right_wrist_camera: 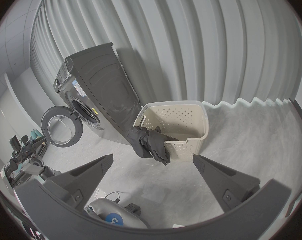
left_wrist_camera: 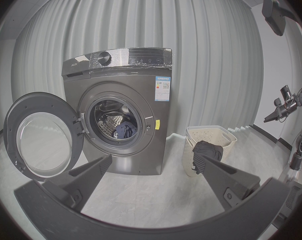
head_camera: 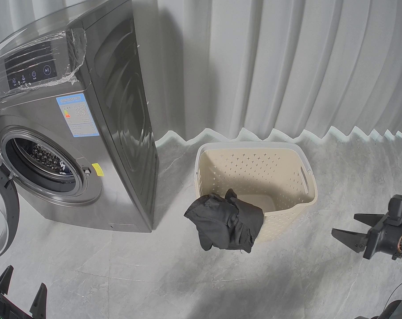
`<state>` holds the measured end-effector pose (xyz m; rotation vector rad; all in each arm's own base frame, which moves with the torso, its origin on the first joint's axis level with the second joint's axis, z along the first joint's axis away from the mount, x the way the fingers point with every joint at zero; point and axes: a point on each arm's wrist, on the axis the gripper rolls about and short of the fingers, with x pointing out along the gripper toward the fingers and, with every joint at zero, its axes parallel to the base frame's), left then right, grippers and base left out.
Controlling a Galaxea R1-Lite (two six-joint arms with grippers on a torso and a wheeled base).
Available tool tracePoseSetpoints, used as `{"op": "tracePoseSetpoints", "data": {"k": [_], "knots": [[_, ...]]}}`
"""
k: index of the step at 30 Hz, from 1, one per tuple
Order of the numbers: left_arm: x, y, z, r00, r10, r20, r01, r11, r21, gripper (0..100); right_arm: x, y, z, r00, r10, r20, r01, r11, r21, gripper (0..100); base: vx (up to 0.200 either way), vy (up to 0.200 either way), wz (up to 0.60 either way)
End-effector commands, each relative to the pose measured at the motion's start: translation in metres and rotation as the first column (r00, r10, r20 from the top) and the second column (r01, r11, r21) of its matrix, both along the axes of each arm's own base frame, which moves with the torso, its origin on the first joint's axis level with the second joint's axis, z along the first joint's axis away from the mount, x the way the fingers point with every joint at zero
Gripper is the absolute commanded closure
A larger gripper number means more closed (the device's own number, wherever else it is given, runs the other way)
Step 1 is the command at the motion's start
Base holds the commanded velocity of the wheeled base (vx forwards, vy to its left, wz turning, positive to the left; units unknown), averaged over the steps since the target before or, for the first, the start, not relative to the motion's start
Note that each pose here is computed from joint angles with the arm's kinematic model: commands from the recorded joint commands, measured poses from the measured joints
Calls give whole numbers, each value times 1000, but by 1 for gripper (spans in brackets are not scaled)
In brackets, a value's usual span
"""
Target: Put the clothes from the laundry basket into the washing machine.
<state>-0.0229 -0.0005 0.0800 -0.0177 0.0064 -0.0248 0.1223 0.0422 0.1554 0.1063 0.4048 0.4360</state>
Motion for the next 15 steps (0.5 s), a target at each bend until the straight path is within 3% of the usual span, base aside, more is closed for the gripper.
{"op": "tracePoseSetpoints", "data": {"k": [1,15], "knots": [[0,0,-4,1000,2,2,-2,1000,-1,0,41,22,-24,992,37,-119,-40,999,-26,0,0,0,0],[0,0,-5,1000,0,0,0,1000,-1,0,90,51,-62,986,37,-160,-45,998,-50,0,0,0,0]]}}
